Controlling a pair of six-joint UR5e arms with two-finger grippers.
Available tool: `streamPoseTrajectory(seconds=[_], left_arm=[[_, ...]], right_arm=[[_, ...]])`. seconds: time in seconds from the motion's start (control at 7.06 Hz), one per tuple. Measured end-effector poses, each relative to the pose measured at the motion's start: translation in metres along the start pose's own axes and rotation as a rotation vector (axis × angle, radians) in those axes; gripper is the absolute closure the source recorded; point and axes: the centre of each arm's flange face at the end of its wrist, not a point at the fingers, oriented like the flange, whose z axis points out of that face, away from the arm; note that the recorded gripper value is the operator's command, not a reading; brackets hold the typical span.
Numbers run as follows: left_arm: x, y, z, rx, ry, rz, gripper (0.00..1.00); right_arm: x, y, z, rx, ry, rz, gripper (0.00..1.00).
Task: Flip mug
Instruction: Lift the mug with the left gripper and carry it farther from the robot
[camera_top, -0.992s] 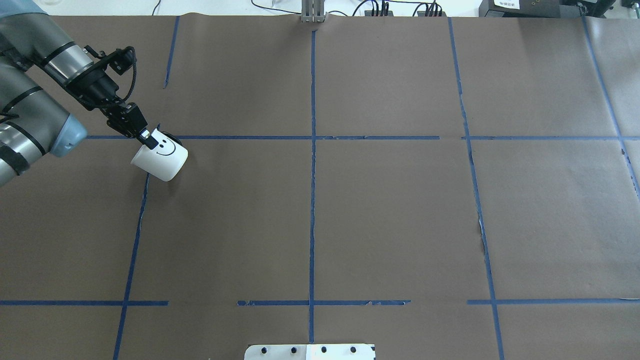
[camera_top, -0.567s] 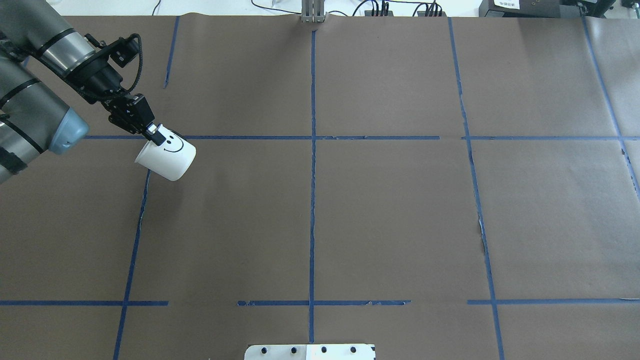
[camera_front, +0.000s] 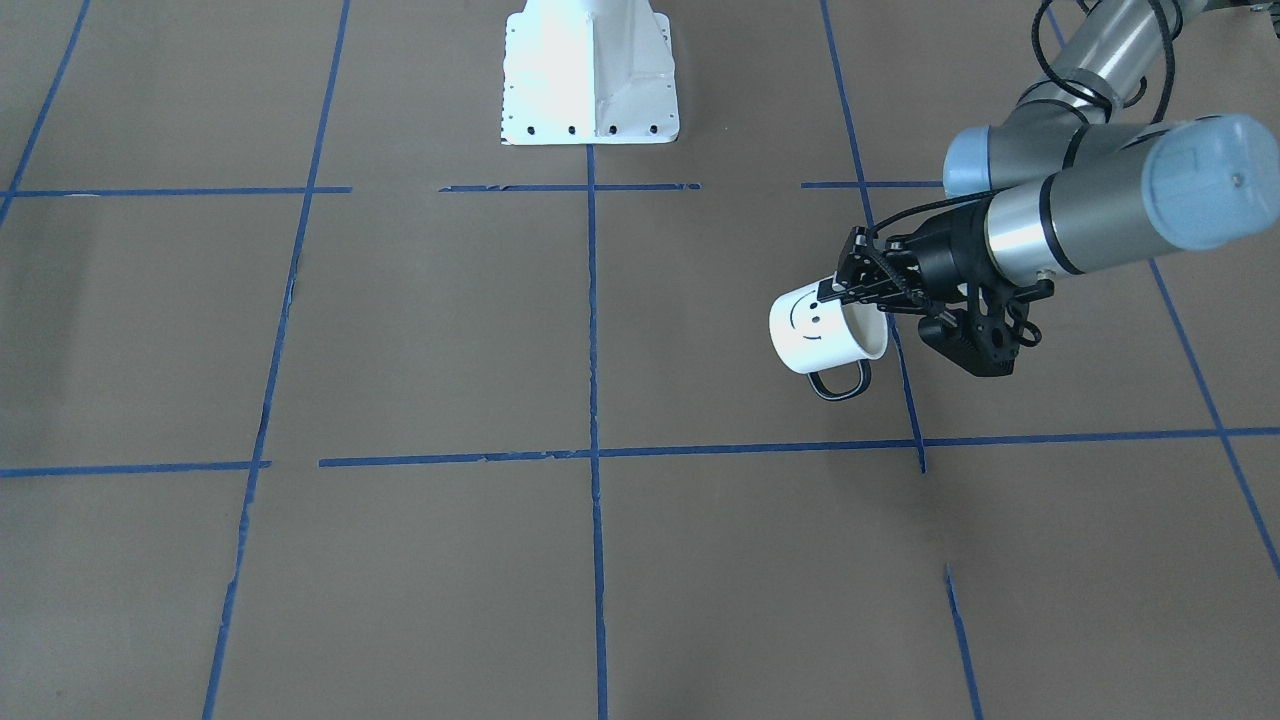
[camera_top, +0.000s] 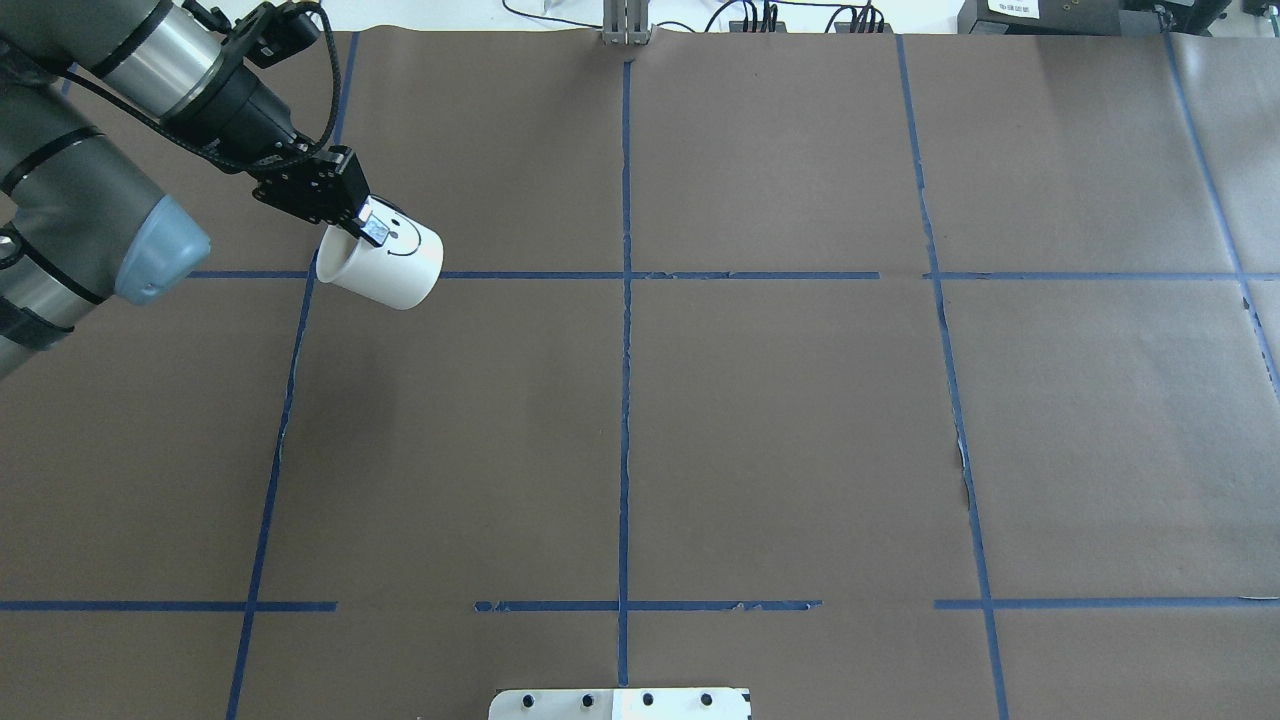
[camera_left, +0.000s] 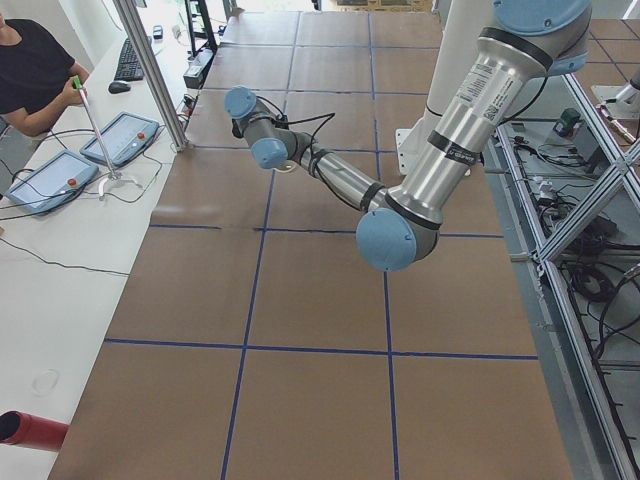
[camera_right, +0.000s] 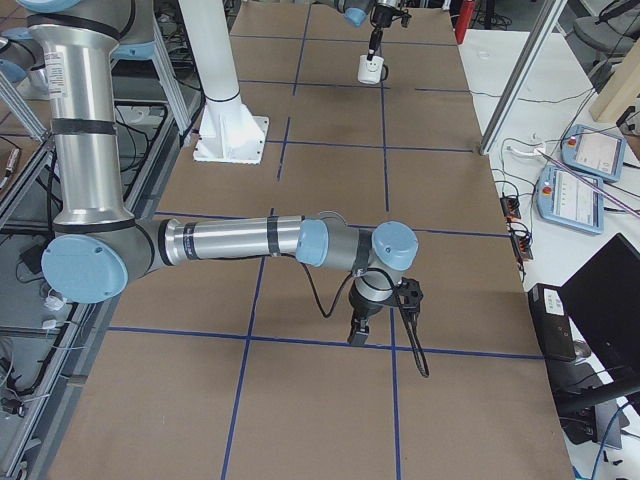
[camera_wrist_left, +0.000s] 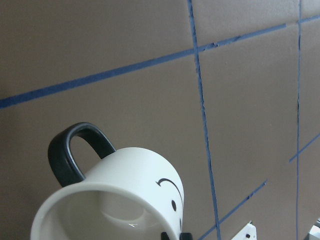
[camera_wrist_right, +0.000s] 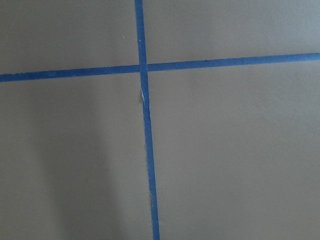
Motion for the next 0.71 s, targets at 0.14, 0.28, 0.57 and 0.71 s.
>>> streamPoseTrajectory(seconds=[0.14, 0.28, 0.57, 0.71], left_arm=[[0.024, 0.004, 0.014, 0.073, -0.014, -0.027, 1.0], [0.048, 0.008, 0.032, 0.128, -0.022, -0.05, 1.0], [0.095, 0.013, 0.068, 0.202, -0.066, -0.099, 1.0], [0.129, 0.016, 0.088, 0.238, -0.128, -0.12, 1.0]], right_arm=[[0.0, 0.0, 0.0, 0.0, 0.0, 0.0, 0.0], [0.0, 0.0, 0.0, 0.0, 0.0, 0.0, 0.0], [0.0, 0.0, 0.0, 0.0, 0.0, 0.0, 0.0], [0.0, 0.0, 0.0, 0.0, 0.0, 0.0, 0.0]])
